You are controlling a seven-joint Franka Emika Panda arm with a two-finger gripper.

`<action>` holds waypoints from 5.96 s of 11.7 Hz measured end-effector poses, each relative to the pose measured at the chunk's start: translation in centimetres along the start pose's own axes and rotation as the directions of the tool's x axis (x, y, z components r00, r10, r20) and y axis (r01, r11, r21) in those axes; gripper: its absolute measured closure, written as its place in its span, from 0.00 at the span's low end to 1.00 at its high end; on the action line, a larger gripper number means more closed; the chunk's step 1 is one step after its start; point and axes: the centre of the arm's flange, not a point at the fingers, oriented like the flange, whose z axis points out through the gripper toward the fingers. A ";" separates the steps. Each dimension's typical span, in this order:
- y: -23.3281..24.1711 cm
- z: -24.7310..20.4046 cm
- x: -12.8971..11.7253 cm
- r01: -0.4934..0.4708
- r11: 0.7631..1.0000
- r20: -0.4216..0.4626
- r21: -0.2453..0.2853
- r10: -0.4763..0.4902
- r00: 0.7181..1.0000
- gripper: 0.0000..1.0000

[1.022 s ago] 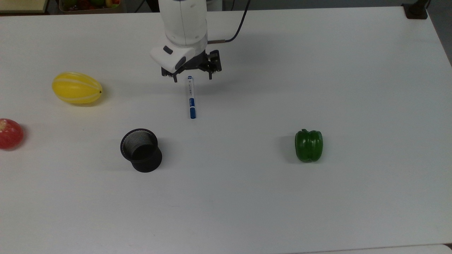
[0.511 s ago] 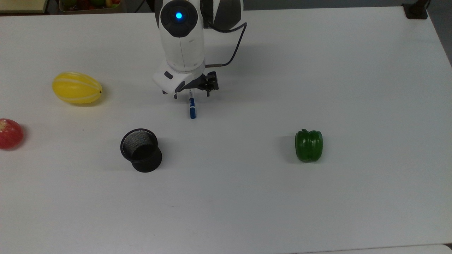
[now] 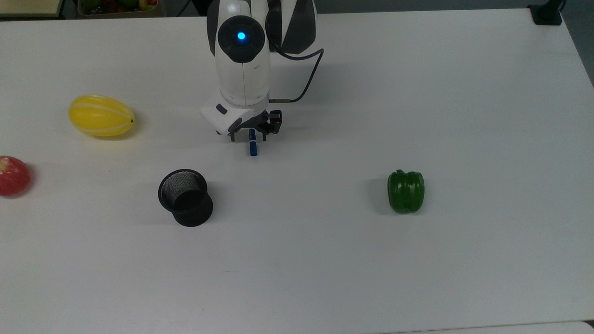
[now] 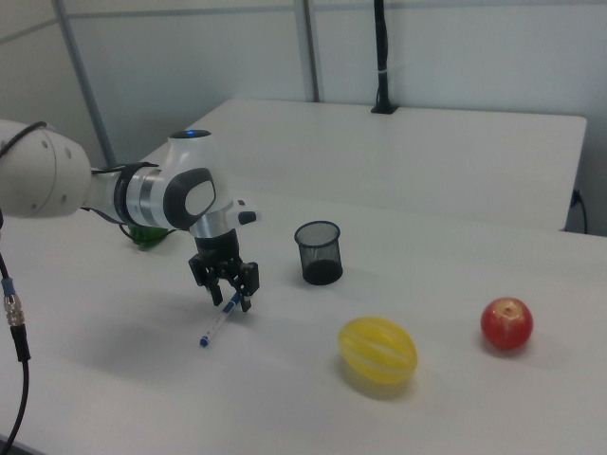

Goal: Place marker
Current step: 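Close the gripper on the marker's blue cap end, then lift the marker and carry it toward the black mesh cup, then lower the marker tip-first into the black mesh cup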

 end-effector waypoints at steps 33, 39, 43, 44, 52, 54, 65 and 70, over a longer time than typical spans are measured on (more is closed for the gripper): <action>1.5 -19.7 -1.3 -0.040 0.999 -0.032 -0.034 0.039 0.999 0.83; 4.1 -21.6 1.1 -0.256 0.966 -0.236 0.037 0.258 0.937 0.83; 7.0 -22.7 3.0 -0.330 0.938 -0.424 0.104 0.342 0.838 0.83; 7.6 -22.9 3.3 -0.333 0.936 -0.459 0.113 0.347 0.818 0.83; 9.7 -19.3 5.6 -0.305 0.946 -0.676 0.112 0.297 0.674 0.83; 10.2 -17.2 6.1 -0.294 0.949 -0.715 0.111 0.282 0.640 0.83; 11.3 -10.3 6.9 -0.292 0.953 -0.696 0.084 0.266 0.667 0.81; 11.3 -10.1 6.8 -0.292 0.953 -0.694 0.084 0.266 0.669 0.52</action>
